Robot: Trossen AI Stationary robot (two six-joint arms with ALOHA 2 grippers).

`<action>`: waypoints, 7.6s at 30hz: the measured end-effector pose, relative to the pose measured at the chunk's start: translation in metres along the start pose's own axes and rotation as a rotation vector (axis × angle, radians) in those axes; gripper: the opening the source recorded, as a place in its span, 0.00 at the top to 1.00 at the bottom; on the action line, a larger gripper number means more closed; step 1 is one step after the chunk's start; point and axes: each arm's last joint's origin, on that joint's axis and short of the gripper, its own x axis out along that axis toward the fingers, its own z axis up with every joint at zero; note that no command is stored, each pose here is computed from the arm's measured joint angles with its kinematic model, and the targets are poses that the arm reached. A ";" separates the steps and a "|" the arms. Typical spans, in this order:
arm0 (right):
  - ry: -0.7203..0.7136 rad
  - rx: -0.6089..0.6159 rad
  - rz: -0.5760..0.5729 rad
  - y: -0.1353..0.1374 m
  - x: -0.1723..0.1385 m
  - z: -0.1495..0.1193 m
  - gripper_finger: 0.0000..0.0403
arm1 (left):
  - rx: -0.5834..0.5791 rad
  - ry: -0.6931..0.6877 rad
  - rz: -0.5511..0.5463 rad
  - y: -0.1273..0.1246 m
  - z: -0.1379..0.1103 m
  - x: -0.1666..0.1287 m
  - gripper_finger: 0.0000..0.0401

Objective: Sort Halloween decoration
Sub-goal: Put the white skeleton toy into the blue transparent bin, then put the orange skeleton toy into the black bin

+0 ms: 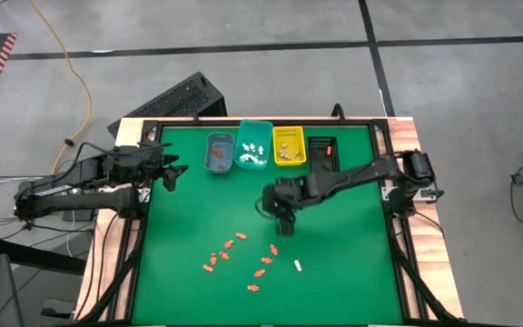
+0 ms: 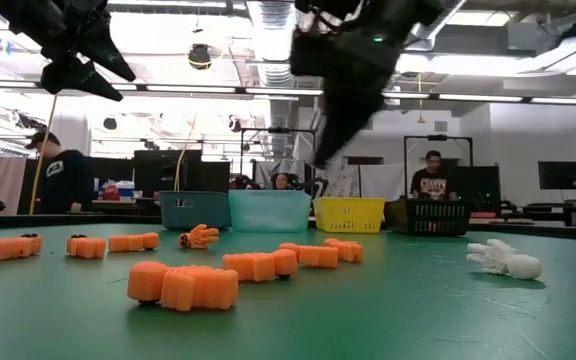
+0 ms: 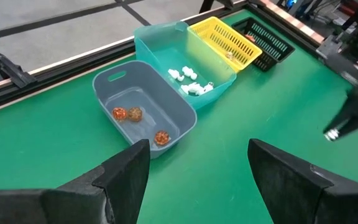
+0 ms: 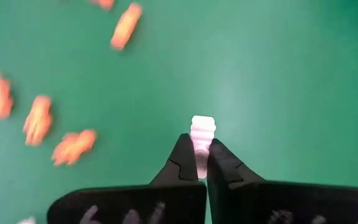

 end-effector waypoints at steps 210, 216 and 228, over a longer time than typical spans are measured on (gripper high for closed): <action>0.186 0.510 -0.029 0.004 0.013 0.036 0.66 | -0.072 -0.028 0.072 0.003 0.000 0.000 0.35; 0.240 0.555 -0.018 0.043 0.010 0.027 0.66 | -0.083 -0.024 0.065 0.002 0.000 0.000 0.35; 0.251 0.619 0.000 0.081 0.018 0.008 0.50 | -0.120 0.004 0.022 0.001 -0.001 0.000 0.35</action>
